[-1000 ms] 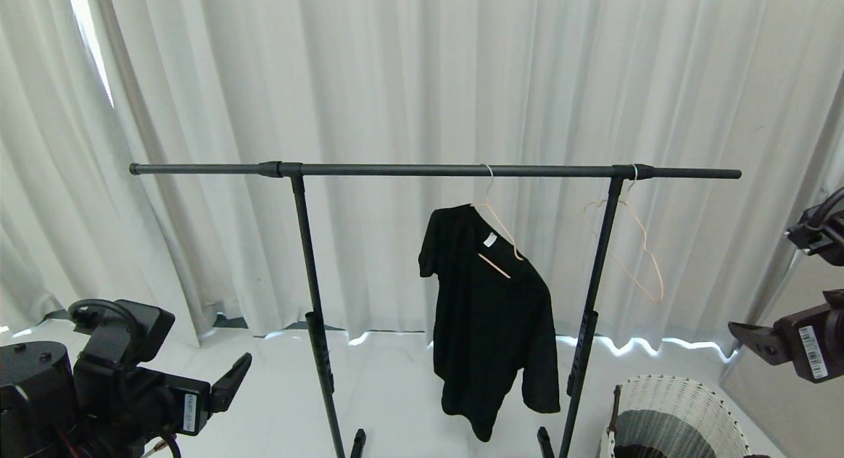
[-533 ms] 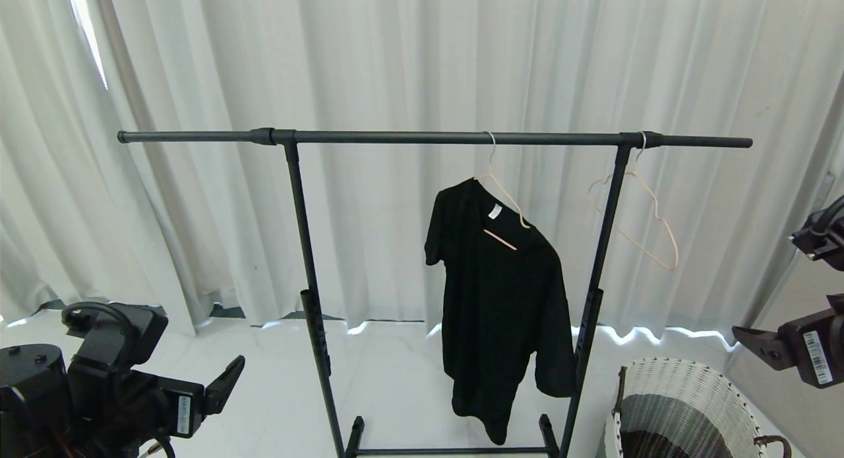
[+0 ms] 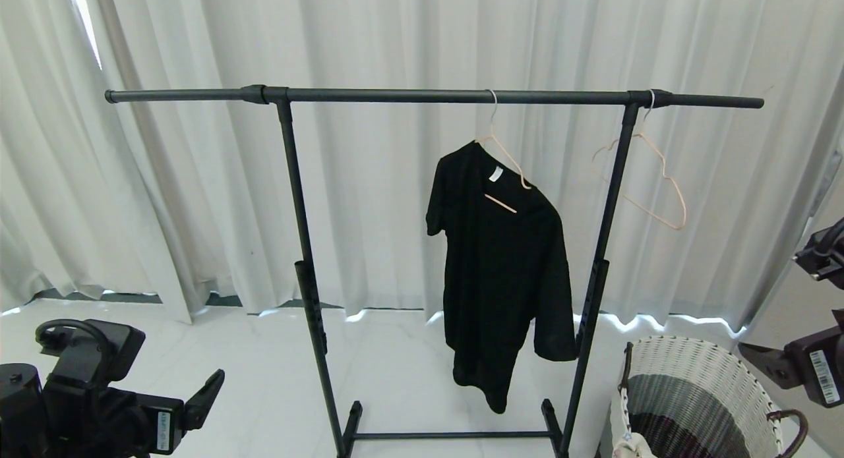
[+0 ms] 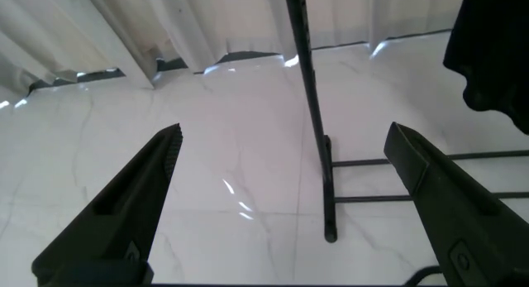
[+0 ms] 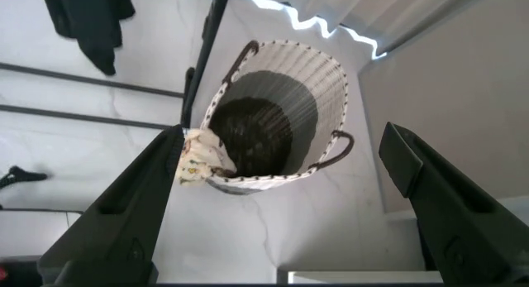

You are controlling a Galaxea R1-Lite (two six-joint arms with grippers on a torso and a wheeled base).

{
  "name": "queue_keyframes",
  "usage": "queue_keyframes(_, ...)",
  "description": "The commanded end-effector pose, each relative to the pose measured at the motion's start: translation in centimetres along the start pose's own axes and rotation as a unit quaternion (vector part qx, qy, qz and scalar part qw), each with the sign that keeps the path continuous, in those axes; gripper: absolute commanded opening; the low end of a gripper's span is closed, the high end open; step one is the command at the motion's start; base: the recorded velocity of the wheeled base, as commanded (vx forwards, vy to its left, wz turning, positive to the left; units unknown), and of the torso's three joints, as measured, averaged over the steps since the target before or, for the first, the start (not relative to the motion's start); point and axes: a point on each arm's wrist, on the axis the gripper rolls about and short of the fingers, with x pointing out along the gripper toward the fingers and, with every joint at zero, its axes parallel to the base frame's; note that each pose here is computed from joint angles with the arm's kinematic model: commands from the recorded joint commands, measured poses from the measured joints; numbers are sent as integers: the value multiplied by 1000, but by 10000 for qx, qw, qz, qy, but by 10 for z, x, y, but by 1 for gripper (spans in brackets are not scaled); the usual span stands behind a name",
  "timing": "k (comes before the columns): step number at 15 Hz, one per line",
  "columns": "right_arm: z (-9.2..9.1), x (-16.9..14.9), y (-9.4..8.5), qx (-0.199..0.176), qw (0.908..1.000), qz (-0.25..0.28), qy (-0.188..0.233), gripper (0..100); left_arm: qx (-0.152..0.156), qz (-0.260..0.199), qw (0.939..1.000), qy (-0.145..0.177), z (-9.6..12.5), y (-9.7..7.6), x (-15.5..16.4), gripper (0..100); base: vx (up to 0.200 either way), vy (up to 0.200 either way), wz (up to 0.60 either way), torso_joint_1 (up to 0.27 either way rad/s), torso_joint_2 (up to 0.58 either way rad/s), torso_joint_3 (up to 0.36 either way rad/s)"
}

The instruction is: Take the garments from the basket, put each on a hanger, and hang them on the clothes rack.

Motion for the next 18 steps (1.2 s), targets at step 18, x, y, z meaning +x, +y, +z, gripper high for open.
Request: queue_keyframes(18,-48,37,9,-736,9905,-154,1149,100,140,-354,9990,-245,4,-10,-7,100,56,0,0,-94,279,180)
